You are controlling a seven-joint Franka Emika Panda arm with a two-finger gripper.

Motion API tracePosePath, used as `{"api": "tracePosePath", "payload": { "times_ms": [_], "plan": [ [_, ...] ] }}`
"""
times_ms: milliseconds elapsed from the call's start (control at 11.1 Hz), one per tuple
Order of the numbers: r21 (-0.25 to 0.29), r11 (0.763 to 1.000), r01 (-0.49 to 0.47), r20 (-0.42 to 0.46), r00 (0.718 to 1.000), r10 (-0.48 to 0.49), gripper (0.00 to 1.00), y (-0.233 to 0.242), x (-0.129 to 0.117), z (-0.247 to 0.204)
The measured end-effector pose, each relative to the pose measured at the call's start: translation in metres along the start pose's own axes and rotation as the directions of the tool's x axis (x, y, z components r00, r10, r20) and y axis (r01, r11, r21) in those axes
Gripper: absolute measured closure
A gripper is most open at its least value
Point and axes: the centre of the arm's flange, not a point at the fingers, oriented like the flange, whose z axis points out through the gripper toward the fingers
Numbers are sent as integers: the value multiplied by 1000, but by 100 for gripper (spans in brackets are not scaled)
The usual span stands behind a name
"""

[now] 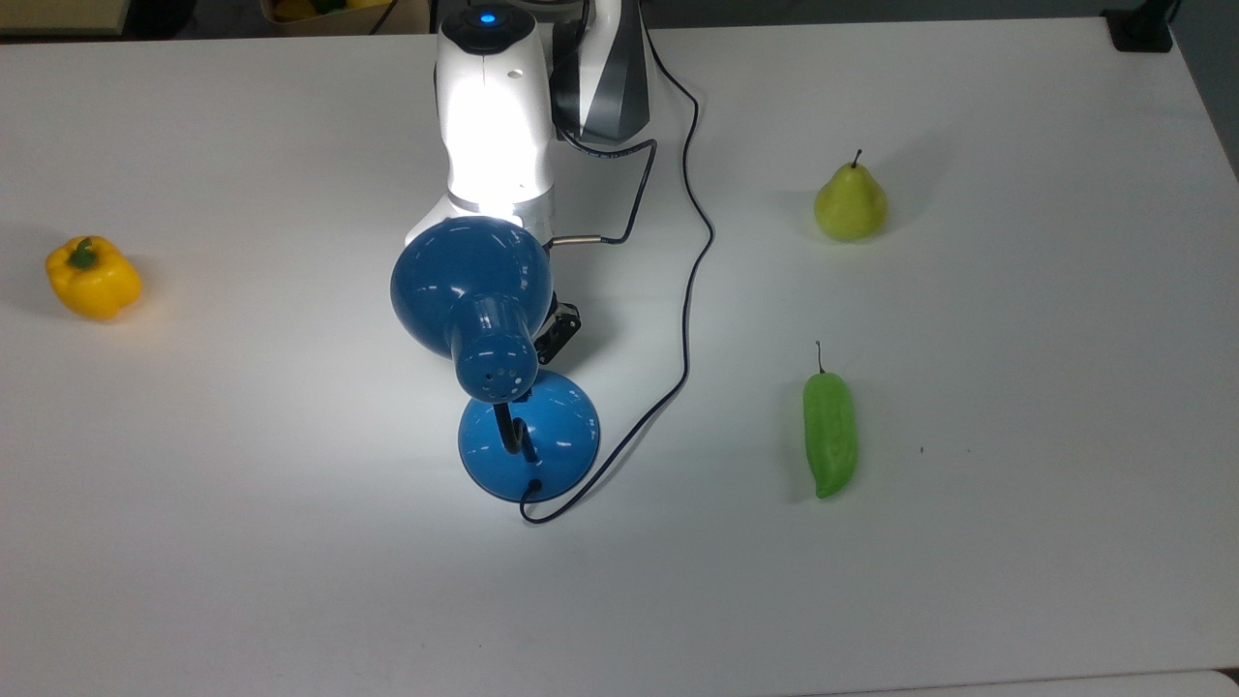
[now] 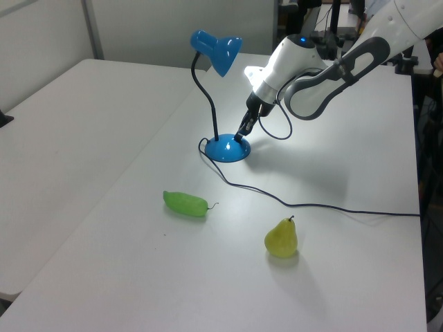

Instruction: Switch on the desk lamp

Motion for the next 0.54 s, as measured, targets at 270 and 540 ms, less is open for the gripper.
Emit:
{"api": "tracePosePath", "payload": {
  "times_ms": [270, 540],
  "plan": [
    [0, 1000, 0, -1, 1000, 0, 99, 0, 0, 0],
    [2, 1000, -3, 5, 1000, 3, 99, 1, 4, -12]
  ]
}}
